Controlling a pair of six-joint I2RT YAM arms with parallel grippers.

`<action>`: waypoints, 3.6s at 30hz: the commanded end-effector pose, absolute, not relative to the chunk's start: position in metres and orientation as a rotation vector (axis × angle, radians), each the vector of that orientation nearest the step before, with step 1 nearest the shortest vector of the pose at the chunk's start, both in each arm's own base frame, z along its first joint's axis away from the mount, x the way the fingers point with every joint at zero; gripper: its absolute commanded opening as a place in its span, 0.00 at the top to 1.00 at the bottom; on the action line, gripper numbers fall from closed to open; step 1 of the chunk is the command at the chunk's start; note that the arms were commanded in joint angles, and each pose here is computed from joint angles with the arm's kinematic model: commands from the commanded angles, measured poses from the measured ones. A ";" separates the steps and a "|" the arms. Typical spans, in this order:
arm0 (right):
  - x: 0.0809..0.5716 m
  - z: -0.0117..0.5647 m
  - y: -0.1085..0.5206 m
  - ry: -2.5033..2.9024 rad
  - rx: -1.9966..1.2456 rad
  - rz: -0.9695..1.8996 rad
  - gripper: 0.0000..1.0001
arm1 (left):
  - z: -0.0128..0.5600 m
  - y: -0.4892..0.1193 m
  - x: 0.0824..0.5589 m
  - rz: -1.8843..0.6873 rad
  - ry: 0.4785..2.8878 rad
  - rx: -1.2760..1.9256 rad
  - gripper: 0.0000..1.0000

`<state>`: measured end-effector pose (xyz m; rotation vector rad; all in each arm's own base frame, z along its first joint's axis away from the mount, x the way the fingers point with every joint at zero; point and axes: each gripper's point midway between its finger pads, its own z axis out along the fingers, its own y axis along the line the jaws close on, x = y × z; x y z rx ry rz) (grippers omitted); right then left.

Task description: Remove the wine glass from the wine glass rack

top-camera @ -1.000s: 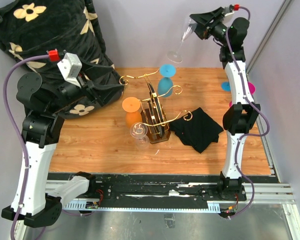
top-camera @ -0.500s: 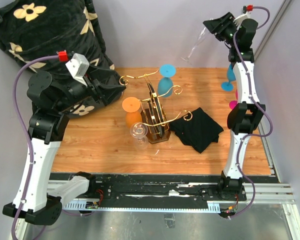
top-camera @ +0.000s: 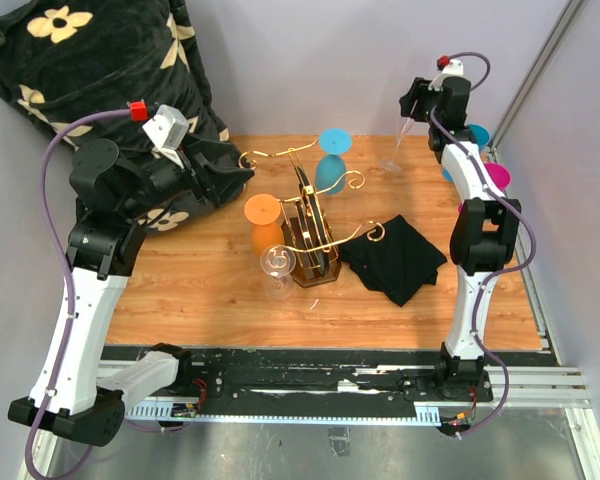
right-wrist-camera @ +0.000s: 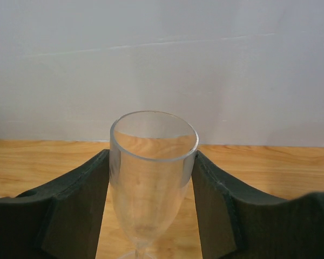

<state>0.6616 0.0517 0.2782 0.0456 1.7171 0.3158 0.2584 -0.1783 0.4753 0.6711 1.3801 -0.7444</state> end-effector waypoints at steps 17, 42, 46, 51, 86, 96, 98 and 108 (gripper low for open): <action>0.668 0.283 0.023 1.267 -0.016 -0.108 0.81 | 0.462 -0.179 0.271 -0.733 1.419 0.655 0.31; 0.660 0.238 0.001 1.137 0.009 -0.237 0.14 | 0.456 -0.178 0.301 -0.744 1.448 0.537 0.38; 0.647 0.247 0.001 1.146 0.001 -0.233 0.10 | 0.454 -0.179 0.304 -0.752 1.458 0.526 0.38; 0.625 0.258 0.005 1.157 0.017 -0.196 0.04 | 0.451 -0.180 0.306 -0.762 1.467 0.514 0.38; 0.447 0.309 0.216 1.841 0.138 1.398 0.59 | 0.445 -0.170 0.296 -0.834 1.522 0.306 0.28; 0.450 0.310 0.222 1.802 0.151 1.451 0.60 | 0.358 -0.127 0.352 -0.581 1.855 -0.077 0.58; 0.452 0.311 0.222 1.797 0.148 1.451 0.60 | 0.349 -0.128 0.355 -0.587 1.884 -0.102 0.60; 0.465 0.309 0.233 1.797 0.134 1.500 0.71 | 0.322 -0.143 0.355 -0.672 1.940 -0.077 0.58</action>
